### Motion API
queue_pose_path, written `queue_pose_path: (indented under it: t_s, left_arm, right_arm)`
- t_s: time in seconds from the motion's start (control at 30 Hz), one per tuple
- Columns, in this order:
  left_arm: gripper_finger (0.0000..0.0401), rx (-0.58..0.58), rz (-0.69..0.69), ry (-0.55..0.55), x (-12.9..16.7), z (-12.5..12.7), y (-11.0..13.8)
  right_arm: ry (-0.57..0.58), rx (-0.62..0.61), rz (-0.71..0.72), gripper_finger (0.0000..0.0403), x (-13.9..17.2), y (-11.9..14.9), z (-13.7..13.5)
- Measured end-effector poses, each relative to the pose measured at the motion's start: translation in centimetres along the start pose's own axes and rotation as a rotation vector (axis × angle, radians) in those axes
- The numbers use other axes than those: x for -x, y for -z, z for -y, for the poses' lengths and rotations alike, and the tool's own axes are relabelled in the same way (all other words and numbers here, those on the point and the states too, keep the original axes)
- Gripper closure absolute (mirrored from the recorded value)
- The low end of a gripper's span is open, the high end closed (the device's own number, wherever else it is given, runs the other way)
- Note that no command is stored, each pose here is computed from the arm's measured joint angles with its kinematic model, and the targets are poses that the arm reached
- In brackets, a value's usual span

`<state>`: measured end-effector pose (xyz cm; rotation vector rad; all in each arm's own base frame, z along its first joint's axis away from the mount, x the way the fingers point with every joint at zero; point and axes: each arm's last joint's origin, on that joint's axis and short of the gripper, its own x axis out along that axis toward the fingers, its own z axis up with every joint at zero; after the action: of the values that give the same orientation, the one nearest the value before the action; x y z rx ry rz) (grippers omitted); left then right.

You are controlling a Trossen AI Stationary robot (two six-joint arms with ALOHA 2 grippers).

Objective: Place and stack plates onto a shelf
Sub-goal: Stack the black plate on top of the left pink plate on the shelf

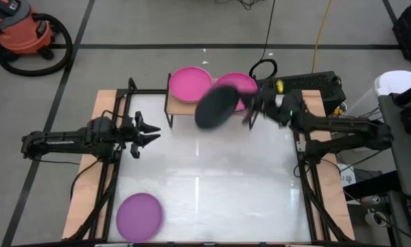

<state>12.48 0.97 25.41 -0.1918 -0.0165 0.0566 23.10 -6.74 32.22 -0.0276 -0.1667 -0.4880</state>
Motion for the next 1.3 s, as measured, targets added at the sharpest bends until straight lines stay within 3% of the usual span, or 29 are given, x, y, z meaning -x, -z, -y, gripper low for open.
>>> queue_pose_path:
  t_s: [0.1, 0.23, 0.4, 0.57, 0.93, 1.13, 1.3]
  left_arm:
    - [0.0270, 0.014, 0.032, 0.006, 0.0, 0.1, -0.3]
    - [0.0270, 0.002, 0.043, 0.009, 0.0, 0.1, -0.4]
    - [0.0270, -0.004, 0.042, 0.008, 0.0, 0.1, -0.4]
    - [0.0270, 0.005, 0.042, 0.009, 0.0, 0.1, -0.4]
    - [0.0270, -0.034, 0.064, 0.011, 0.0, 0.1, -0.6]
    - [0.0270, -0.042, 0.091, 0.015, 0.0, 0.2, -0.9]
    - [0.0270, -0.043, 0.108, 0.018, 0.1, 0.2, -1.0]
  right_arm:
    - [0.067, -0.137, 0.085, 0.0403, -2.3, -0.5, 4.1]
    - [0.084, -0.274, 0.057, 0.0403, -6.4, -0.2, 7.8]
    - [0.036, -0.307, -0.075, 0.0403, -12.6, 0.6, 9.3]
    - [0.059, -0.284, -0.223, 0.0403, -16.4, 3.5, 10.0]
    - [0.093, -0.283, -0.324, 0.0402, -17.6, 7.1, 10.9]
    - [0.238, -0.204, -0.409, 0.0399, -17.2, 7.9, 11.3]
    - [0.212, -0.206, -0.413, 0.0395, -17.1, 7.8, 11.4]
